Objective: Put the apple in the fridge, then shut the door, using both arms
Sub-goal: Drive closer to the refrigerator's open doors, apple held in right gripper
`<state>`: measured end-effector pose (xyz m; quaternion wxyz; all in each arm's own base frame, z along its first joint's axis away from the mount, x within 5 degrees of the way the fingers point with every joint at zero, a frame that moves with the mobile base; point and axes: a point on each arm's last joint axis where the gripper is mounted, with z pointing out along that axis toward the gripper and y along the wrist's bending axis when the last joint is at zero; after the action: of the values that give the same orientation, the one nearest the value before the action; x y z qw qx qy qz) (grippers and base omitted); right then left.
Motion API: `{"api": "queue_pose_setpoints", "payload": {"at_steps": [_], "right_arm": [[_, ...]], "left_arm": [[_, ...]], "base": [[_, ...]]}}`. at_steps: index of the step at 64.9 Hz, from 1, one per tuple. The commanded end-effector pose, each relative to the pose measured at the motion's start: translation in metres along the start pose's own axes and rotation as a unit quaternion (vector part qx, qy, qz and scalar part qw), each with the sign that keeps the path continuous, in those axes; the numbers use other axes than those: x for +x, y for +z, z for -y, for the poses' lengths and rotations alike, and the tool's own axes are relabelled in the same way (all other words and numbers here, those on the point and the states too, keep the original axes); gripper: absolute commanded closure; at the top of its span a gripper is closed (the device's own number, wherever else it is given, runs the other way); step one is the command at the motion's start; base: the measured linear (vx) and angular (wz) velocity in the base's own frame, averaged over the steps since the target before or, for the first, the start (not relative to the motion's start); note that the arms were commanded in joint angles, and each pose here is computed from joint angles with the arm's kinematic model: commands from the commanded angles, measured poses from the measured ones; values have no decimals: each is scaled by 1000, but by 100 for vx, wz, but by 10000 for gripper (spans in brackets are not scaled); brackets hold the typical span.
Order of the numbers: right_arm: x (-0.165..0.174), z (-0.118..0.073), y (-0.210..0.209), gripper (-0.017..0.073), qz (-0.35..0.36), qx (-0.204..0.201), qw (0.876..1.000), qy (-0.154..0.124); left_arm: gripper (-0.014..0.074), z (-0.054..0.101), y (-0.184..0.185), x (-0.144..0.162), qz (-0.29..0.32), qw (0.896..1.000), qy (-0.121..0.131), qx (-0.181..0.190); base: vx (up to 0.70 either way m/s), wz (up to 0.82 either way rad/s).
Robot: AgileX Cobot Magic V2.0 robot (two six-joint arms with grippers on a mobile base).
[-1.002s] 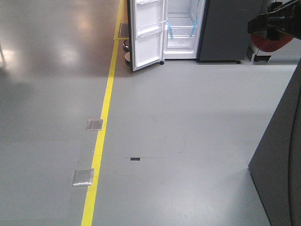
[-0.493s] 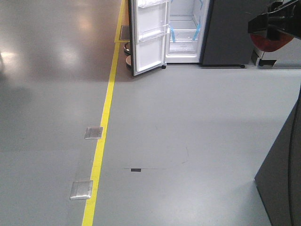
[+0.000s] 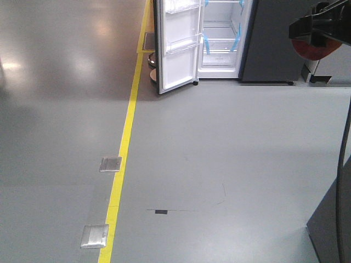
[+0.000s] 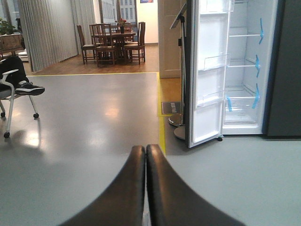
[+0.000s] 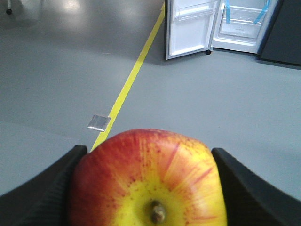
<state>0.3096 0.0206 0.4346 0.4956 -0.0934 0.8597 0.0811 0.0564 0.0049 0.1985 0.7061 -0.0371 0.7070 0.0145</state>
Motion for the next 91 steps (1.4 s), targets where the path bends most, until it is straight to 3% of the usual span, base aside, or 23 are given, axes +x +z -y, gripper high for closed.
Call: {"api": "queue_pose_setpoints", "payload": {"at_steps": [1,91], "right_arm": [[-18,-1,-22,475,68,11,998,0],[-18,-1,-22,475,68,11,998,0]], "left_arm": [[599,2,0,2,28,1000,-5,12],[599,2,0,2,28,1000,-5,12]], "base": [[16,3],[17,0]]}}
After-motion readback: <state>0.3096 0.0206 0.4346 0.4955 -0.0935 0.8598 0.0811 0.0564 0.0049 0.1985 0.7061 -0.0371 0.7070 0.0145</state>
